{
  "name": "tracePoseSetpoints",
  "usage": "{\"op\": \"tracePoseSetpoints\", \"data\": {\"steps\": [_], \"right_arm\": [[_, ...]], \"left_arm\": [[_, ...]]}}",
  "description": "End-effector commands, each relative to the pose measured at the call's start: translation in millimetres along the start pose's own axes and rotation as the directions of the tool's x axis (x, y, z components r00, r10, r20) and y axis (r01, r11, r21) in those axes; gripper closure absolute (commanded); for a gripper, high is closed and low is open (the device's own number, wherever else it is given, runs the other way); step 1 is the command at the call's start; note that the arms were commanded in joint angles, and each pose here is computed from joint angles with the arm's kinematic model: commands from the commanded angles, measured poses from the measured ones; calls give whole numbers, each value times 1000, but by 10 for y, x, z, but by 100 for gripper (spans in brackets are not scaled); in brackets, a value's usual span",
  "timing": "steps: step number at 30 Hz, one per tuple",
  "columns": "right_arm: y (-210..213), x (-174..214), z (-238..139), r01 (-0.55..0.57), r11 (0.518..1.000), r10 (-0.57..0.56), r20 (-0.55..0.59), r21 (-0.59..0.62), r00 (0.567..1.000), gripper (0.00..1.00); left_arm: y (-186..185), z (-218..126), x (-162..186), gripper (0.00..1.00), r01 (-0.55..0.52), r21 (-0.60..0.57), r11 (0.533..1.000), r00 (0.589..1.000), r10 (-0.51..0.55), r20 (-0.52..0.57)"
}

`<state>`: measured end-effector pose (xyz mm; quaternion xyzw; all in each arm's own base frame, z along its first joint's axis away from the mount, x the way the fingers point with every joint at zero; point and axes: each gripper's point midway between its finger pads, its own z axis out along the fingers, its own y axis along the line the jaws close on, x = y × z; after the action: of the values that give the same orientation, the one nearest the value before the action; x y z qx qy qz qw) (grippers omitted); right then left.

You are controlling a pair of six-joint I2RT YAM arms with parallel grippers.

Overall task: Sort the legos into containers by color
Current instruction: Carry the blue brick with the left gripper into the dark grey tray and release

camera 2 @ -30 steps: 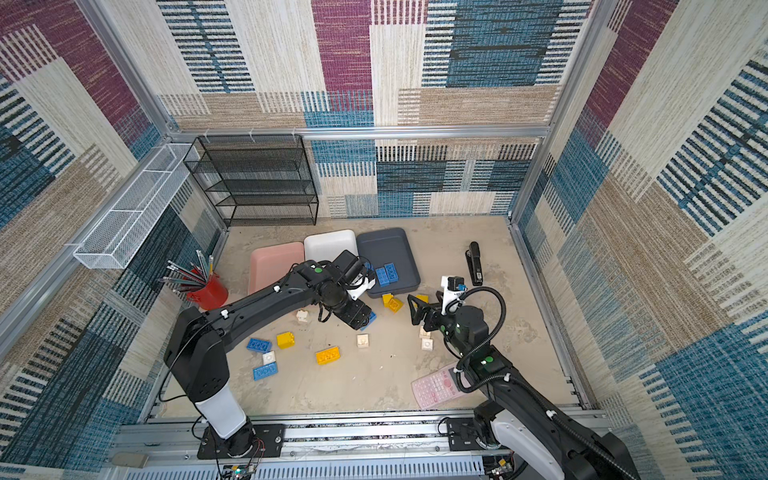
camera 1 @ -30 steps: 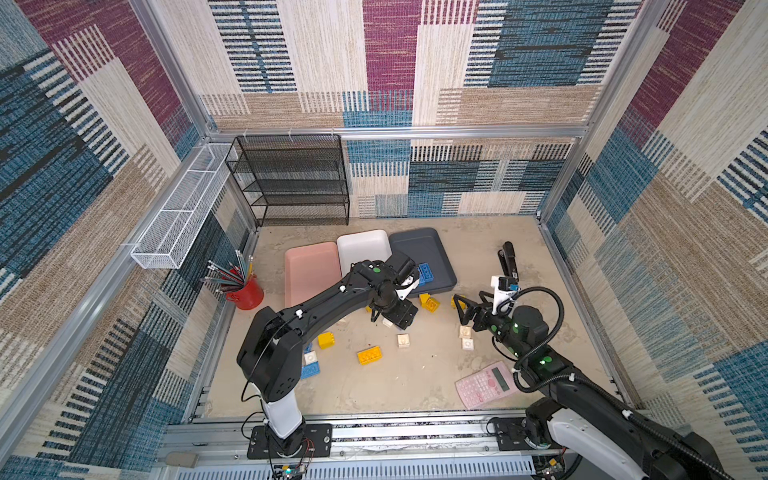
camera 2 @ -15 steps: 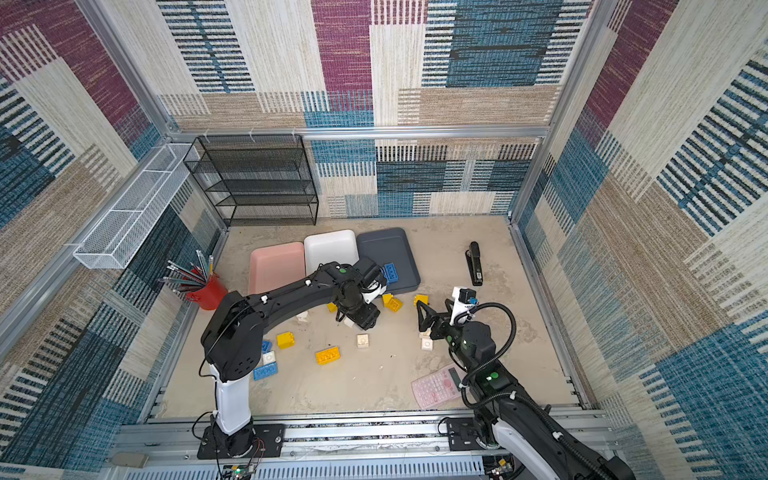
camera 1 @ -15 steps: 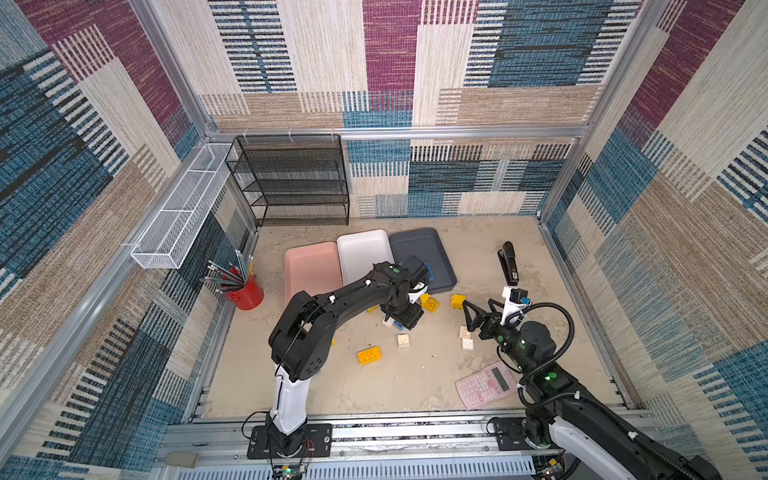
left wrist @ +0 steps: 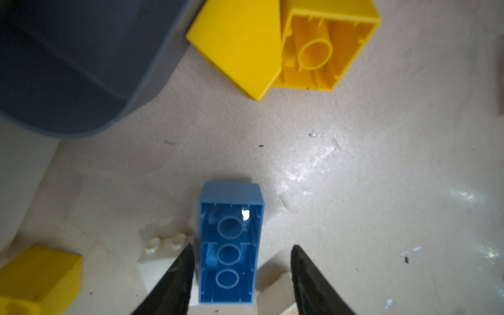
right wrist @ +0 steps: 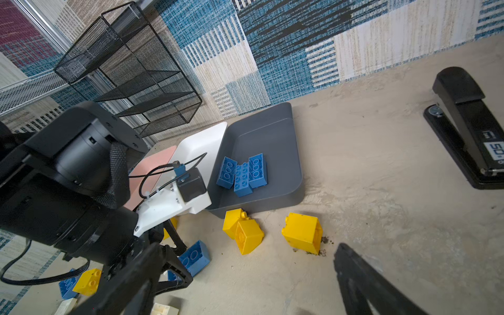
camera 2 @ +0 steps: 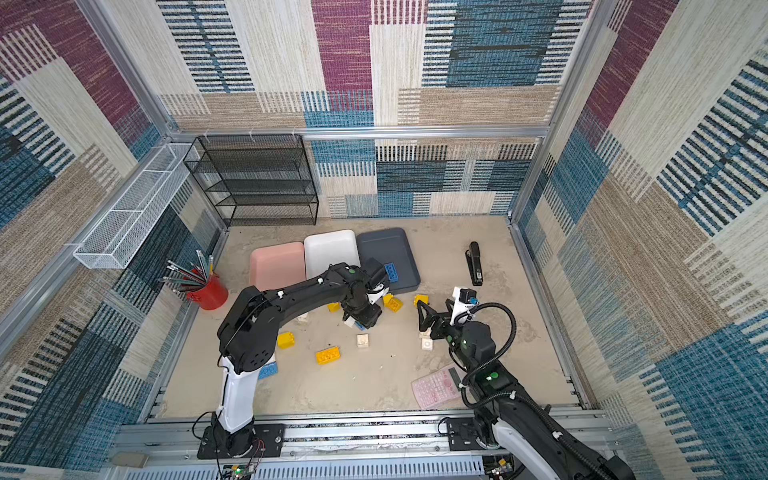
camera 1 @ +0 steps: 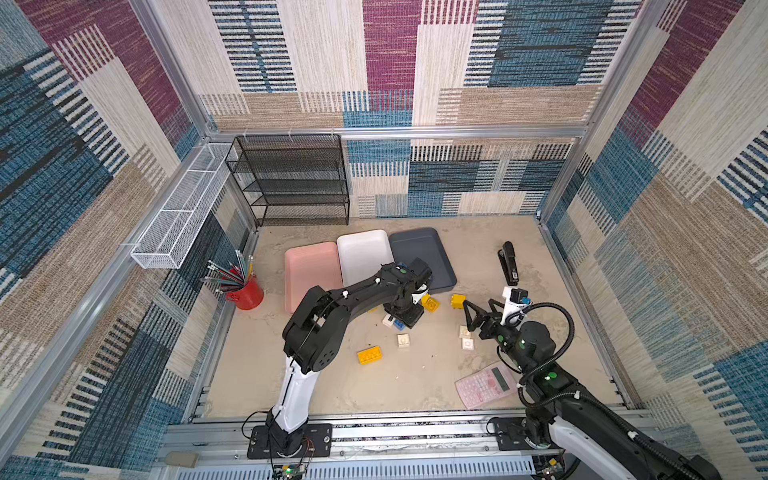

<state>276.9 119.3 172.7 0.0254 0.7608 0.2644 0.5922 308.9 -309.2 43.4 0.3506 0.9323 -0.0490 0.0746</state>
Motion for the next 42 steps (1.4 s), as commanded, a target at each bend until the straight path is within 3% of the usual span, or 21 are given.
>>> {"op": "tracePoseSetpoints", "data": {"steps": [1, 17, 32, 42], "right_arm": [[13, -44, -2, 3, 1000, -2, 21, -4, 1000, 1], [1, -21, 1, 4, 1000, -4, 14, 0, 1000, 1], [37, -3, 3, -5, 1000, 5, -14, -12, 1000, 1], [66, 22, -23, -10, 1000, 9, -44, -22, 999, 1]], "left_arm": [[21, 23, -59, 43, -10, -12, 1000, 1000, 10, 9], [54, 101, -94, 71, -10, -32, 999, 1000, 9, -6], [199, -464, -438, 72, 6, -111, 994, 994, 6, 109], [367, -729, -927, 72, 159, -52, 986, 967, -144, 212]]}}
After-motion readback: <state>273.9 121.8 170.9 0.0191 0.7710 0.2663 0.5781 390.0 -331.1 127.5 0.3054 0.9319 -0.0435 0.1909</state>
